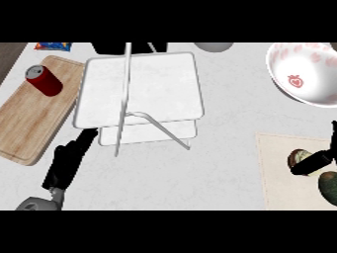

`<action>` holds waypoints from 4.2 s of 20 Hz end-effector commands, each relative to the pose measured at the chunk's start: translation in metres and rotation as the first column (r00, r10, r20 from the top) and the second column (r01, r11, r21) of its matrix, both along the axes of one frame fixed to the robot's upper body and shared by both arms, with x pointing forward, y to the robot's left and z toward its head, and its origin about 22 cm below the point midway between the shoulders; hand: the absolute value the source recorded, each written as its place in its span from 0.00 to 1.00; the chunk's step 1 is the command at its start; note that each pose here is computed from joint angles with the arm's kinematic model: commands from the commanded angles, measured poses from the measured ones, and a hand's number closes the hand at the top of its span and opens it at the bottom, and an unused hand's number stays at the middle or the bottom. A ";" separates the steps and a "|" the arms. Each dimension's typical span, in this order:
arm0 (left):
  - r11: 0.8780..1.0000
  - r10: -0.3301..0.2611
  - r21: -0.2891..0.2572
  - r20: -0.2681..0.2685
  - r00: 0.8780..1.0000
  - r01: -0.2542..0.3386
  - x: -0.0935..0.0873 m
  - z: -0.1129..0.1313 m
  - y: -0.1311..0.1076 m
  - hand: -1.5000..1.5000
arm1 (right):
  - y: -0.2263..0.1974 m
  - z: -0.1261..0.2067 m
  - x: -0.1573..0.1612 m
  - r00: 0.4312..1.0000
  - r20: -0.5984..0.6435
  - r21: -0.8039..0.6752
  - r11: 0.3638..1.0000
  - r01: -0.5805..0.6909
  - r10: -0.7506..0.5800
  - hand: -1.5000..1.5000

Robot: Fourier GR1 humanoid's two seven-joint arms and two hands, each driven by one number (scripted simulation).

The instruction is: Pick the cupcake from the placemat and place it in the tiered shelf

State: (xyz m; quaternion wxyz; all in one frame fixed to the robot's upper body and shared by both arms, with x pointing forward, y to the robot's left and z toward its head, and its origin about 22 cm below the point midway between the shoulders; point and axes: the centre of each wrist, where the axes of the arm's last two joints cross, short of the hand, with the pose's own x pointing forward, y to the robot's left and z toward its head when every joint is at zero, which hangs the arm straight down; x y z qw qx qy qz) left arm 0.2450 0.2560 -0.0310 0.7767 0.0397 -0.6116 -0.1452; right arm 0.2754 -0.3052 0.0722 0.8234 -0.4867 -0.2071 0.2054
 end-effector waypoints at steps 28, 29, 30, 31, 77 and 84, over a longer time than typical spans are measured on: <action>0.999 0.039 -0.004 -0.017 0.999 -0.039 -0.002 0.012 0.013 0.50 | 0.014 -0.071 0.017 0.970 -0.206 -0.033 0.992 0.124 -0.128 1.00; 0.999 0.037 0.002 -0.006 0.999 -0.037 -0.008 -0.003 0.006 0.50 | 0.026 -0.079 0.013 0.974 -0.206 -0.067 0.994 0.087 -0.099 1.00; 1.000 0.028 0.005 -0.015 1.000 -0.028 -0.008 -0.003 0.008 0.50 | 0.020 -0.077 0.019 0.979 -0.198 -0.069 0.997 0.044 -0.057 1.00; 0.999 0.035 0.005 -0.001 0.999 -0.035 -0.003 0.000 0.007 0.50 | 0.012 -0.082 0.029 0.986 -0.158 -0.036 0.998 0.042 -0.047 1.00; 1.000 0.016 0.010 -0.001 1.000 -0.016 -0.002 0.007 0.002 0.50 | 0.232 0.162 -0.067 0.581 0.671 -0.298 0.886 -0.356 0.460 1.00; 1.000 0.025 0.008 0.007 1.000 -0.025 -0.001 0.001 0.005 0.50 | 0.242 0.199 0.008 0.591 0.650 -0.291 0.875 -0.388 0.478 1.00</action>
